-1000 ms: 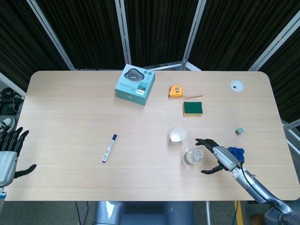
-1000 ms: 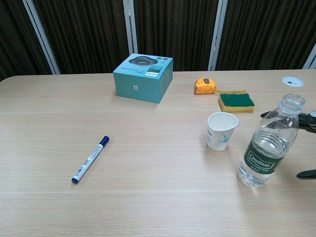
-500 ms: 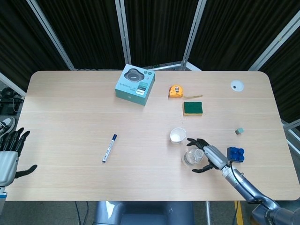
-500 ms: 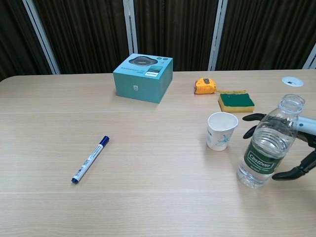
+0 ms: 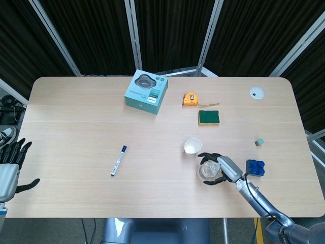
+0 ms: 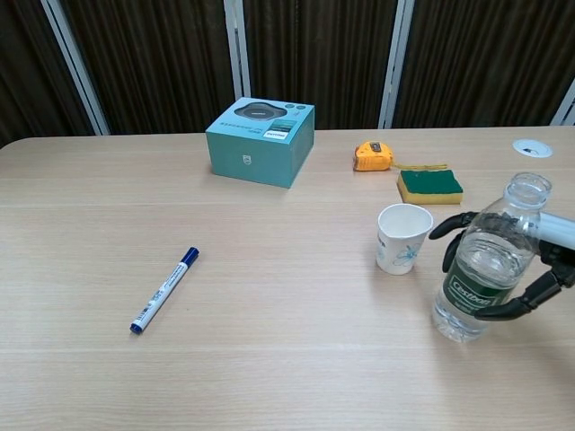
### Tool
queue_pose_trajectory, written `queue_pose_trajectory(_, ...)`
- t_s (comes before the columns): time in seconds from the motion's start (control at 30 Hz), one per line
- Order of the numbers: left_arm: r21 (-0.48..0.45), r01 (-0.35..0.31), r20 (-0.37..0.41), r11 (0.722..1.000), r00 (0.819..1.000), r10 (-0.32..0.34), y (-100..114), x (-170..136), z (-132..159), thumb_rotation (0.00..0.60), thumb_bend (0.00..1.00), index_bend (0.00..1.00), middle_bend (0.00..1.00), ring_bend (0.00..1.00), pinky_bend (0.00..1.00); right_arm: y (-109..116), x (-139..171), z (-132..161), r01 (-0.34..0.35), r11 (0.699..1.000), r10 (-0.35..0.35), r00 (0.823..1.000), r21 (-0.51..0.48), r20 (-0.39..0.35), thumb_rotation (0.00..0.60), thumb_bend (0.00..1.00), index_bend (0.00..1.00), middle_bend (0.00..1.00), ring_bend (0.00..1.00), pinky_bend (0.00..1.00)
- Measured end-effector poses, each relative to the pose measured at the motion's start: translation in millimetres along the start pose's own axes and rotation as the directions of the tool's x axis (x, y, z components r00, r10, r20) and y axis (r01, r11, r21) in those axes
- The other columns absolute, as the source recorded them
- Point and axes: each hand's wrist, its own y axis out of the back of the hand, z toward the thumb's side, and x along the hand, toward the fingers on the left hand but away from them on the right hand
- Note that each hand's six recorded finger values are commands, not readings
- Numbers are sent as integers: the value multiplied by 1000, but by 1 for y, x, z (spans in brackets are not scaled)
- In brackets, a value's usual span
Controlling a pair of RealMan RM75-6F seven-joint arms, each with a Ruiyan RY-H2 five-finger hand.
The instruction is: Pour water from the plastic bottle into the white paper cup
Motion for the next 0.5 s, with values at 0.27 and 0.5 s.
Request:
queue_pose_trajectory(0.27,-4,1,-5,1000,1000,-1,0,1,-2,600,0,0,0,0,0,0,-1,-1,28,1000,-28,1000,-13,-4,600,338,464,558,489,365)
queue_pose_trajectory(0.5,-7,4,-3,1000,1000,-4,0,0,-1,600,0,0,0,0,0,1,1,2,46,997,-47,999,-60,-12,600,435,497,583,515,425)
